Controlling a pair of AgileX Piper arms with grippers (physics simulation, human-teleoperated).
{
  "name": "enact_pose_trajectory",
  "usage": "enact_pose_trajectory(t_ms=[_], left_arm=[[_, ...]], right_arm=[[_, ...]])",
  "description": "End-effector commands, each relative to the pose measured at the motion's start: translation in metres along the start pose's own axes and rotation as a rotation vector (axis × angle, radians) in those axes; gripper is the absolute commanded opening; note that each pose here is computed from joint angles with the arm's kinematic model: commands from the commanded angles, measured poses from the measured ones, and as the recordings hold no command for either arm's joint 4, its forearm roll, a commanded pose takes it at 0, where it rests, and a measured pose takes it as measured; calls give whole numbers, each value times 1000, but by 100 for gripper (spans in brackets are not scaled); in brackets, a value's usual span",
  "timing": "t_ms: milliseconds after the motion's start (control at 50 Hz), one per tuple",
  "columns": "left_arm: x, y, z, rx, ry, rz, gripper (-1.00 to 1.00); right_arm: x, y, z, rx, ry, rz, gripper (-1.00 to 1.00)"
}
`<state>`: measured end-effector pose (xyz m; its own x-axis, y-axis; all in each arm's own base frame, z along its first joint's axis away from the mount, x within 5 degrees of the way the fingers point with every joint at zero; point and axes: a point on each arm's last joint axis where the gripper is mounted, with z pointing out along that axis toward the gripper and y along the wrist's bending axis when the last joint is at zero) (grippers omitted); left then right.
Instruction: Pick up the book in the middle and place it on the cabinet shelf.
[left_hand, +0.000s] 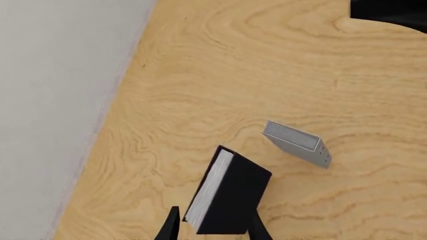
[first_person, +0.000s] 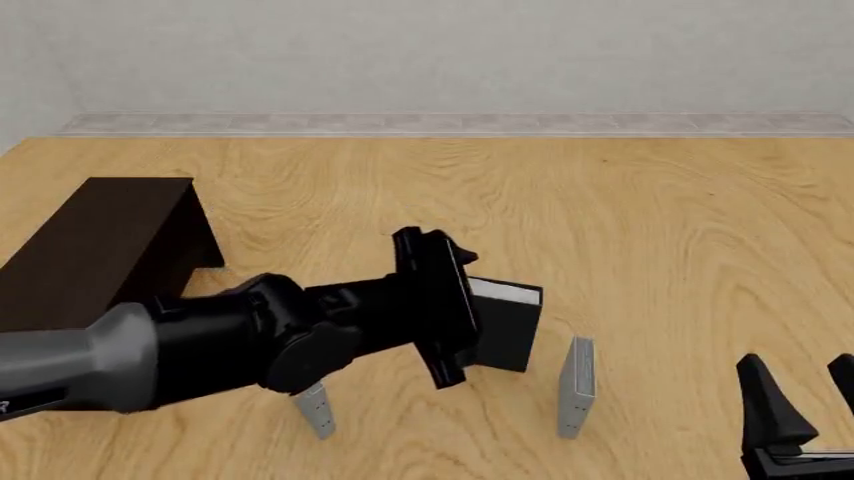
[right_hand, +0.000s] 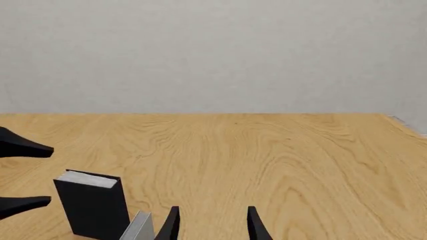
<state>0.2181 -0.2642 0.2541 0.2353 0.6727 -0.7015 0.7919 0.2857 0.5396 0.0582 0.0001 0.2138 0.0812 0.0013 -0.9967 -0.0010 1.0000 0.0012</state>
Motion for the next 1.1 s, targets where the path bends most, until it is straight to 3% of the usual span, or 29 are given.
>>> enact_pose_trajectory(t_ms=[20,660,1100], left_arm=[[-1,3,9,26,40,3,100],[-1,9,31,52,88,25,100],[4,11,50,47,101,-9,100]], right_arm=[[0,0,0,0,0,0,100],[0,0,0,0,0,0,100],[0,0,0,0,0,0,100]])
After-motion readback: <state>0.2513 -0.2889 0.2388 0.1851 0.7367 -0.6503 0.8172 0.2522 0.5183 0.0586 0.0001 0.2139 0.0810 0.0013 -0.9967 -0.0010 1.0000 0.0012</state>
